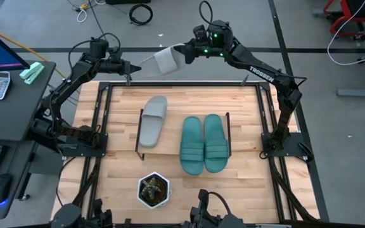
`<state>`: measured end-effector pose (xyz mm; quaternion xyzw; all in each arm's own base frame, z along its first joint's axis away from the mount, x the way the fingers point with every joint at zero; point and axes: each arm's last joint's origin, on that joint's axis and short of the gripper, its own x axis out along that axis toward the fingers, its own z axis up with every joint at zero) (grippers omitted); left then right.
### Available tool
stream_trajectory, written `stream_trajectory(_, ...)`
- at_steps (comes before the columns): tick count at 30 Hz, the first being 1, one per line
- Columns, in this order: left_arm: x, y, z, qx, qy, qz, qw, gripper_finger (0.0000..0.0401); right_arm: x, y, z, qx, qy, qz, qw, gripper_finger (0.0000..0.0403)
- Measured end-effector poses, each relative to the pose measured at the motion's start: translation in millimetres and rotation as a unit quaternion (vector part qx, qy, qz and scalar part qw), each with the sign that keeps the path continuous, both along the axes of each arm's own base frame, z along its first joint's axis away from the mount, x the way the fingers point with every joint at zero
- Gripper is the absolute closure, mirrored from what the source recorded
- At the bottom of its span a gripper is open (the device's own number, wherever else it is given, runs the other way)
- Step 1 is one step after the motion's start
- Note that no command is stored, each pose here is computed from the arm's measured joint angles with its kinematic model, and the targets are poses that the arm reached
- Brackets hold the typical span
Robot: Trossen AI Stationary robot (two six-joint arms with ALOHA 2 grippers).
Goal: Pick and place slides into the shelf
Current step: Put the gray slide on the shelf
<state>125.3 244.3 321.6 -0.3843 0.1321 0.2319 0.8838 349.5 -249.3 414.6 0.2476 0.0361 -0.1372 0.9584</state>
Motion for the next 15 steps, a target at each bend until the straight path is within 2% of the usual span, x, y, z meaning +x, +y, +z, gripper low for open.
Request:
stream_trajectory(10,1,1,2,0.022,-0.003,-0.004,1.000,0.0298,0,0,0,-0.010,0.000,0.000,1.000,0.0350)
stream_trajectory(15,-1,-1,12,0.058,-0.017,-0.004,0.998,0.0269,-5,-5,2,-0.012,-0.003,-0.009,1.000,0.0350)
